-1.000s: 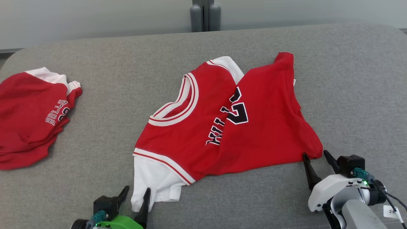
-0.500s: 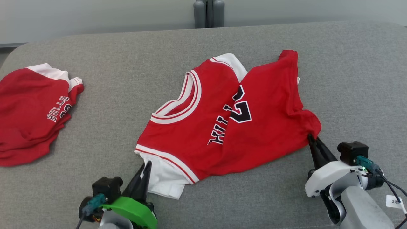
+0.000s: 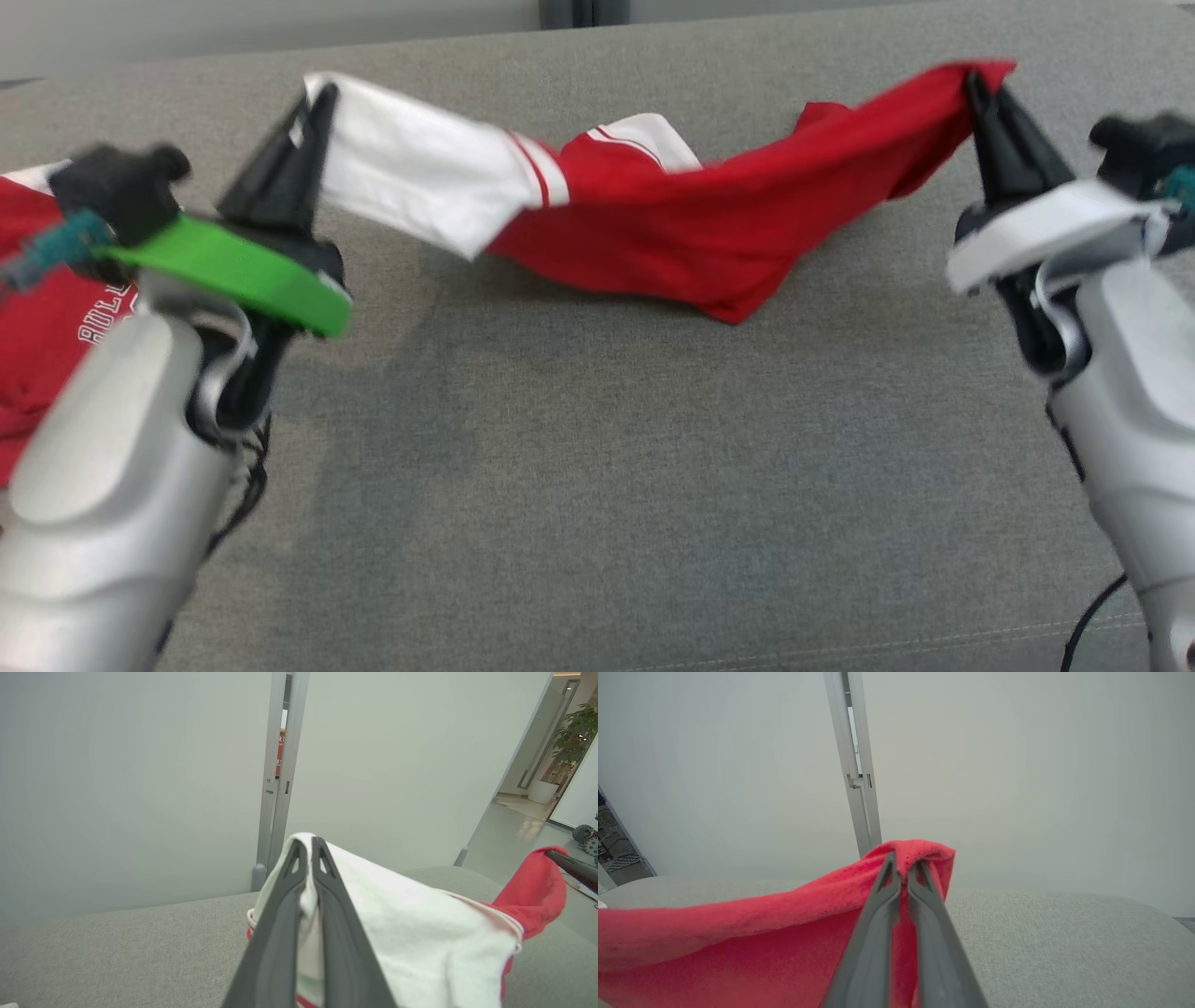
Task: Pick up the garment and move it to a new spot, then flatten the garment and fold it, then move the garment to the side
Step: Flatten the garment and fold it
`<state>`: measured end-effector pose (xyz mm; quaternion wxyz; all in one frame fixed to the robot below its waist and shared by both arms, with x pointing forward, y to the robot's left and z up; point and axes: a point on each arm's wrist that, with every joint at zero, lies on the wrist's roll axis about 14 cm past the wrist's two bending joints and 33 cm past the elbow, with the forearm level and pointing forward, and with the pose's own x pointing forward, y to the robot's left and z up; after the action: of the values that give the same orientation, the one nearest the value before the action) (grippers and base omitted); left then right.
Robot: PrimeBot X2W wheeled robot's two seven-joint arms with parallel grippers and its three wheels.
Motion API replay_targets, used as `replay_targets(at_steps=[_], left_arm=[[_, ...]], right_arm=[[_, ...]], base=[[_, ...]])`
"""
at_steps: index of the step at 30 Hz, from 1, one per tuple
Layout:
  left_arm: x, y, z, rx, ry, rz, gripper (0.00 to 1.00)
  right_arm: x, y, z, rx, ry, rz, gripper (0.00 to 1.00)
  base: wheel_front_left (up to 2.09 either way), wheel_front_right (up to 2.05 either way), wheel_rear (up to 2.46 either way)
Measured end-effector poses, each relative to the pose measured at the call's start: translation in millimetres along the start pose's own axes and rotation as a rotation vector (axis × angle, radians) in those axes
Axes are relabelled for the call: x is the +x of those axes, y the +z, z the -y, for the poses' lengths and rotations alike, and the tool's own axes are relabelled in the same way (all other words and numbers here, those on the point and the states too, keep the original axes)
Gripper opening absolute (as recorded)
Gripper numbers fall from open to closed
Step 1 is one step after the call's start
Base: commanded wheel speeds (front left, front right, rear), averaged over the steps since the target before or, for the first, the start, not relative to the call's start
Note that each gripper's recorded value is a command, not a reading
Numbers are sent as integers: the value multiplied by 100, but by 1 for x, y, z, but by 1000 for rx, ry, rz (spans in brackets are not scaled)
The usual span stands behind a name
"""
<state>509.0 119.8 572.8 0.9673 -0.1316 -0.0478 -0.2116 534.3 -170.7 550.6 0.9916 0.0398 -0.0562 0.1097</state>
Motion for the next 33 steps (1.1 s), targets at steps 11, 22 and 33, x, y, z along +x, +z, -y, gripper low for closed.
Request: replay_targets(at_steps=[11,22,33], left_arm=[[146,128,-31,144,-23,179,0],[207,179,-6,170,-95,349,0],[189,81,-40,90,-73,215,0]], right_arm=[[141,133,27,10,-15,205,0],[188,165,30,-89,-17,276,0],[175,56,24,-61,42,114,0]], base=[[0,0,0],[0,0,0],[0,0,0]])
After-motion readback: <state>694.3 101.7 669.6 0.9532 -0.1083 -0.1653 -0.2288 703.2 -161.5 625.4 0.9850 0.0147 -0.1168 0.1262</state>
